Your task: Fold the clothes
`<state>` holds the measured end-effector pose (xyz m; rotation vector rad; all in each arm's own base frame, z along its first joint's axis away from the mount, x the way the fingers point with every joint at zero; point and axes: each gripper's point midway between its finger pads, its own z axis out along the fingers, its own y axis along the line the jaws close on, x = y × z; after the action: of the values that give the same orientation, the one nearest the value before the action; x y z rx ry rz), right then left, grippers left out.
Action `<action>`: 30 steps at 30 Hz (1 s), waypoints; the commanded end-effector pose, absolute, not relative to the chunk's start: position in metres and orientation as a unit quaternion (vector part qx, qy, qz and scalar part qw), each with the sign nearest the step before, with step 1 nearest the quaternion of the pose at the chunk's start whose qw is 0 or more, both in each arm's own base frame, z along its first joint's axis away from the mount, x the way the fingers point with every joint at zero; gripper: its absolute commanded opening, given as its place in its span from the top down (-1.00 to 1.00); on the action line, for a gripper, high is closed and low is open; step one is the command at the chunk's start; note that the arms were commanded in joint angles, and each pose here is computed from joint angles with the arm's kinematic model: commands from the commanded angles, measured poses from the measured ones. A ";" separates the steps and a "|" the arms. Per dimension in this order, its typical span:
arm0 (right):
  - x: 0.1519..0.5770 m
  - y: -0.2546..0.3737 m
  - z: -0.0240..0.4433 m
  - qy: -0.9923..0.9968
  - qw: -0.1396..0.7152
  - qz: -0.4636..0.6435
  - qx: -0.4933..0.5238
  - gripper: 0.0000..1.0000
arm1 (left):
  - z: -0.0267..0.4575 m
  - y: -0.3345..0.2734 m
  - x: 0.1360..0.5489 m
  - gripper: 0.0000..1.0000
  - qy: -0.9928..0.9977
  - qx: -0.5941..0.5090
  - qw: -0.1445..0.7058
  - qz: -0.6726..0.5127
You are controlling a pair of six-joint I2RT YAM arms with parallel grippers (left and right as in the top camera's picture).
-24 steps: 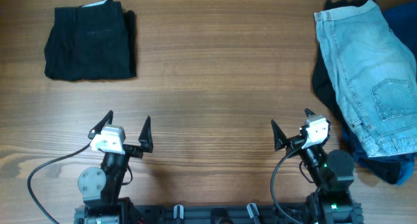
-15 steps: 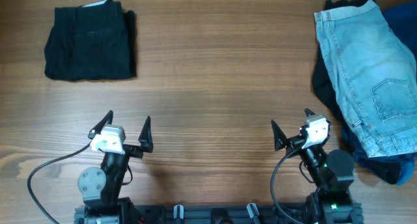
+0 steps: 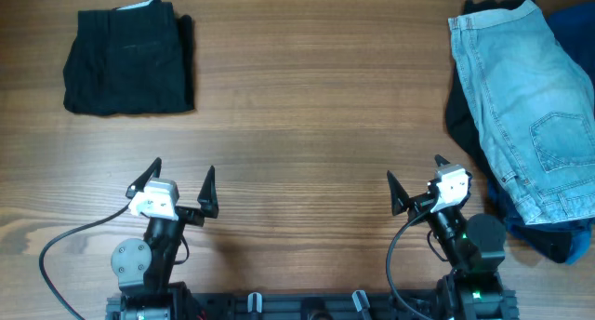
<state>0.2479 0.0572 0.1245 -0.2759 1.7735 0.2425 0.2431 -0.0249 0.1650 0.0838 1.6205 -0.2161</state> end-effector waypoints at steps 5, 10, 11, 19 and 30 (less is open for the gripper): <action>0.247 0.059 0.123 0.770 0.616 0.111 -0.125 -1.00 | 0.163 -0.022 0.243 -1.00 0.723 0.032 0.684 -0.092; 0.247 0.059 0.123 0.770 0.616 0.110 -0.125 -0.99 | 0.163 -0.022 0.243 -0.99 0.723 0.032 0.684 -0.092; 0.247 0.059 0.123 0.770 0.616 0.110 -0.125 -0.99 | 0.163 -0.022 0.243 -1.00 0.723 0.032 0.684 -0.092; 0.249 0.059 0.130 0.761 0.627 0.109 -0.125 -0.99 | 0.164 -0.022 0.244 -0.99 0.723 0.032 0.684 -0.092; 0.251 0.066 0.164 0.714 0.676 0.125 -0.136 -0.99 | 0.157 0.026 0.245 -1.00 0.729 -0.065 0.681 0.010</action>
<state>0.2516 0.0605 0.1516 -0.2948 1.6570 0.2425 0.2460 0.0042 0.1615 -0.0495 1.6333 -0.0791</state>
